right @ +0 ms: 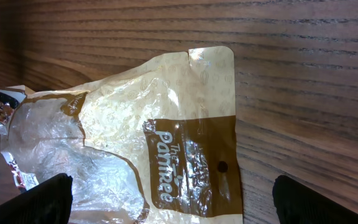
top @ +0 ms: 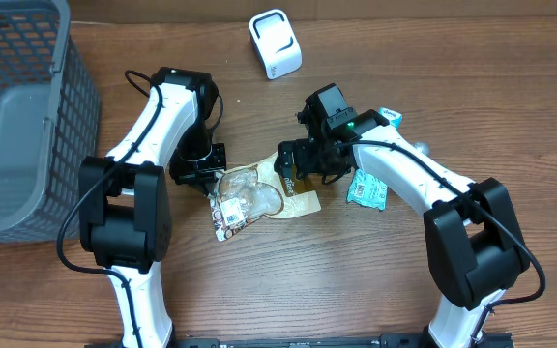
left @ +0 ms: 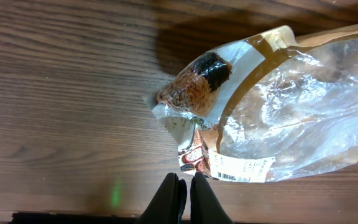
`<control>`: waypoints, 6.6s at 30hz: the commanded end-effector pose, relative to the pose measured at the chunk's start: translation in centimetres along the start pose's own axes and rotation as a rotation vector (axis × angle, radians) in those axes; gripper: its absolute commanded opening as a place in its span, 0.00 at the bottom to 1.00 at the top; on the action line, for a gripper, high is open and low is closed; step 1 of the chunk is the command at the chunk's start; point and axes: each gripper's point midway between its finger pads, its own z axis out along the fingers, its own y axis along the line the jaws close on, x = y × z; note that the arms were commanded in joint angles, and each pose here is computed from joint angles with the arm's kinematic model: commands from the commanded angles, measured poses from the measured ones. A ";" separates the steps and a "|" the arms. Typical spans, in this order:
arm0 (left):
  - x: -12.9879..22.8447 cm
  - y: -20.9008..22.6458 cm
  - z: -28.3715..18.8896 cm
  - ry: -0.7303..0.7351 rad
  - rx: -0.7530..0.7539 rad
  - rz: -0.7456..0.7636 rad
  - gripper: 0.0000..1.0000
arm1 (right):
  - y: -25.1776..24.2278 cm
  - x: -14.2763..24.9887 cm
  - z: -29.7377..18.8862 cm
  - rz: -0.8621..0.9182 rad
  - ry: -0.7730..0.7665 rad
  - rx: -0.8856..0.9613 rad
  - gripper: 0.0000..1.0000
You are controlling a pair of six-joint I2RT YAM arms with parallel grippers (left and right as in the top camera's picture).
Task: Scan the item barcode
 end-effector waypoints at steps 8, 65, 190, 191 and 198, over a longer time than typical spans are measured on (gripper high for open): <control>-1.3 -0.7 0.8 -0.080 -0.022 -0.014 0.04 | 0.5 -0.1 -0.7 -0.014 -0.017 -0.016 1.00; -0.9 0.0 5.4 -0.297 -0.012 -0.108 0.04 | 1.1 0.1 0.0 -0.014 -0.004 -0.062 1.00; -2.5 0.2 7.1 -0.220 0.124 -0.075 0.04 | 5.7 1.1 -1.6 -0.015 0.088 0.020 1.00; -2.5 0.2 7.1 -0.220 0.124 -0.074 0.04 | 5.4 1.4 -1.4 -0.010 0.096 0.032 1.00; -2.5 0.2 7.1 -0.219 0.123 -0.068 0.04 | 3.2 2.3 0.3 0.019 0.126 0.141 1.00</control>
